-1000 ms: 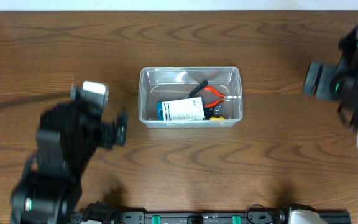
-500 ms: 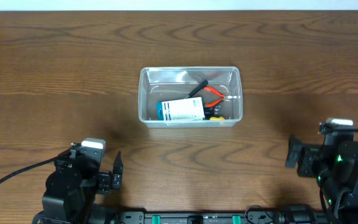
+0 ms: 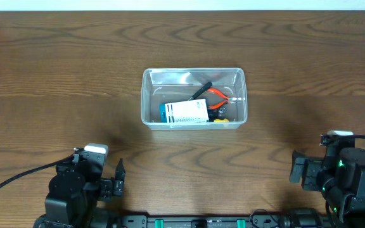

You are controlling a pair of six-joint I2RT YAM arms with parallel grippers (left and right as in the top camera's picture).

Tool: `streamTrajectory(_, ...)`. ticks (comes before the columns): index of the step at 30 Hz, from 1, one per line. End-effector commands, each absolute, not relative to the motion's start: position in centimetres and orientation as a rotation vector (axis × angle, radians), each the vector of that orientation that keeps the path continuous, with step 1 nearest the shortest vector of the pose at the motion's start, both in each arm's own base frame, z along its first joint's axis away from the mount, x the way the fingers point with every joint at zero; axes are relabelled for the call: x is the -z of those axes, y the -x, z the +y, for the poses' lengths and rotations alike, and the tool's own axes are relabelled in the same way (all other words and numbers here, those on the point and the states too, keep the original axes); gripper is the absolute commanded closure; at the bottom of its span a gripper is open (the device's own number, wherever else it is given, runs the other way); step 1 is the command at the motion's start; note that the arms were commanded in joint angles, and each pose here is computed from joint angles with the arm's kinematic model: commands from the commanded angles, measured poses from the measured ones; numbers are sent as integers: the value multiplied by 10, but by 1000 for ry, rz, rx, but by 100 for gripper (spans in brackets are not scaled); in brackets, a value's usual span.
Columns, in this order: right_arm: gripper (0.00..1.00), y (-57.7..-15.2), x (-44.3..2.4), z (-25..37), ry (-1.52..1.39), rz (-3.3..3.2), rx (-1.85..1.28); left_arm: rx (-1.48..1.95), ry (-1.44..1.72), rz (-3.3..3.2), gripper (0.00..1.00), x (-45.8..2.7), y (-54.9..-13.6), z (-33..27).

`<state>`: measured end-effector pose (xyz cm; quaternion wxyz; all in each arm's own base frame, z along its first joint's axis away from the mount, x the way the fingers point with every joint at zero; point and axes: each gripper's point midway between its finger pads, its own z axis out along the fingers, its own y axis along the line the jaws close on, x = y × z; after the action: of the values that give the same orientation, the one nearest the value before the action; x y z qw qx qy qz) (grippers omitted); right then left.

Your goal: Pack container

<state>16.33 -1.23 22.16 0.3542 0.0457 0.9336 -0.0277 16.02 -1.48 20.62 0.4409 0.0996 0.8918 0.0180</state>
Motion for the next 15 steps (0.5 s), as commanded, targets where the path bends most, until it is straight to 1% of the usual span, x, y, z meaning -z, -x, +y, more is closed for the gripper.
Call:
streamTrajectory(1, 1, -163, -221, -13, -127, 2411, 74, -63, -260, 2212, 2, -205, -160, -13)
streamTrajectory(7, 1, -162, -222, -13, -127, 2404, 73, -63, -260, 2212, 2, -205, -160, -13)
streamTrajectory(10, 1, -158, -230, -18, -109, 2347, 116, -63, -260, 2212, 2, -205, -160, -13)
streamTrajectory(13, 1, -147, -240, -6, -81, 2228, 11, -63, -260, 2212, 2, -205, -160, -13)
streamTrajectory(15, 1, -141, -243, -3, -123, 2124, -42, -63, -260, 2212, 2, -205, -160, -13)
